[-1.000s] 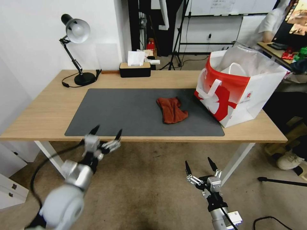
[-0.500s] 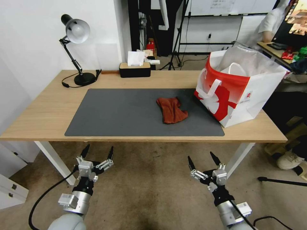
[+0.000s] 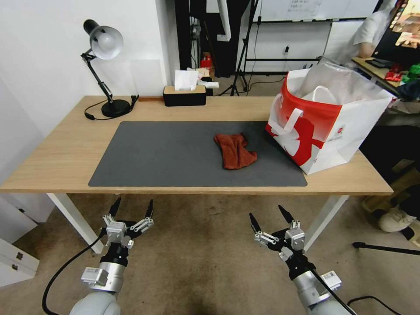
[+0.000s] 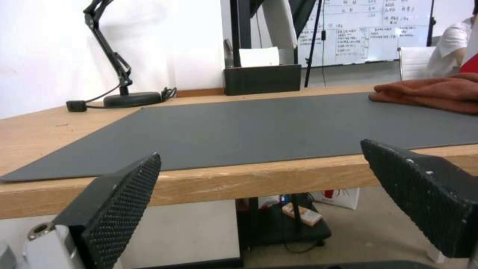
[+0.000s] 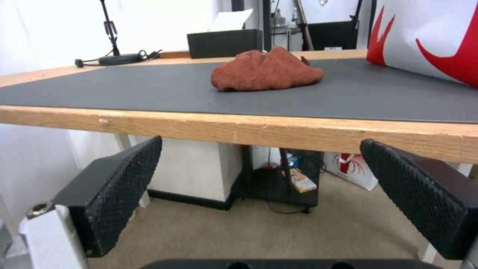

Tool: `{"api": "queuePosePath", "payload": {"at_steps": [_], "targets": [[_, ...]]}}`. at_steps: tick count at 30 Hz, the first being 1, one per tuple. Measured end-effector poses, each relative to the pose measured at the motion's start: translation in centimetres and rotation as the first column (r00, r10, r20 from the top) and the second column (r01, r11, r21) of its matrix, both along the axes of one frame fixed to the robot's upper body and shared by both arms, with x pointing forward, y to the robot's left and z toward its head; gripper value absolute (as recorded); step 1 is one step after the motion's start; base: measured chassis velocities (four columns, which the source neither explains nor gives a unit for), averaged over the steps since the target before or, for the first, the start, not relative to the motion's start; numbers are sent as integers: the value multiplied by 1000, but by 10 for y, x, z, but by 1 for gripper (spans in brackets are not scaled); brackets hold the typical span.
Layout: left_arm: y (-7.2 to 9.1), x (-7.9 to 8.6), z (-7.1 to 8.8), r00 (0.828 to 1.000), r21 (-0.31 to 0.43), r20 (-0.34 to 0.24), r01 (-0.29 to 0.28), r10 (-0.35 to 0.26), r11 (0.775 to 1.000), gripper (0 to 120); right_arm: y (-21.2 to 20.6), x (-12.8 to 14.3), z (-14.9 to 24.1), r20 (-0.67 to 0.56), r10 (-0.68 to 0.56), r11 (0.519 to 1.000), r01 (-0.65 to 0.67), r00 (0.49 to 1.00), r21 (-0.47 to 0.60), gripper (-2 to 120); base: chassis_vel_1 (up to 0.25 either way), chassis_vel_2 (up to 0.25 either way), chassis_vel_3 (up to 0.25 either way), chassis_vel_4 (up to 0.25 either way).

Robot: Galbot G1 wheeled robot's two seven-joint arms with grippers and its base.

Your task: Sweep shrimp from table into container with towel, then put container into takeout bag.

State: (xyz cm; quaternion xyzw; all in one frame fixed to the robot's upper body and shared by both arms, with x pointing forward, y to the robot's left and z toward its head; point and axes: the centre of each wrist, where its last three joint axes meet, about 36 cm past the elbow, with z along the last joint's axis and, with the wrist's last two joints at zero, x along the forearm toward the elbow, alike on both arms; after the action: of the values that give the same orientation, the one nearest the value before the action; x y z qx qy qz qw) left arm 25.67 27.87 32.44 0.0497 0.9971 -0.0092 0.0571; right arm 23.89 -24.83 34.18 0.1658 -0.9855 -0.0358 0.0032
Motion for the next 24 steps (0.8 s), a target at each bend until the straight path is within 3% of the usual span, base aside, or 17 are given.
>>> {"api": "queuePosePath", "payload": {"at_steps": [24], "targets": [[0,1,0,1000,-3,-4,1,-1,1000,100,0,0,-1,-1,-2,1000,2,1000,-2,100,0,0,0,0]]}}
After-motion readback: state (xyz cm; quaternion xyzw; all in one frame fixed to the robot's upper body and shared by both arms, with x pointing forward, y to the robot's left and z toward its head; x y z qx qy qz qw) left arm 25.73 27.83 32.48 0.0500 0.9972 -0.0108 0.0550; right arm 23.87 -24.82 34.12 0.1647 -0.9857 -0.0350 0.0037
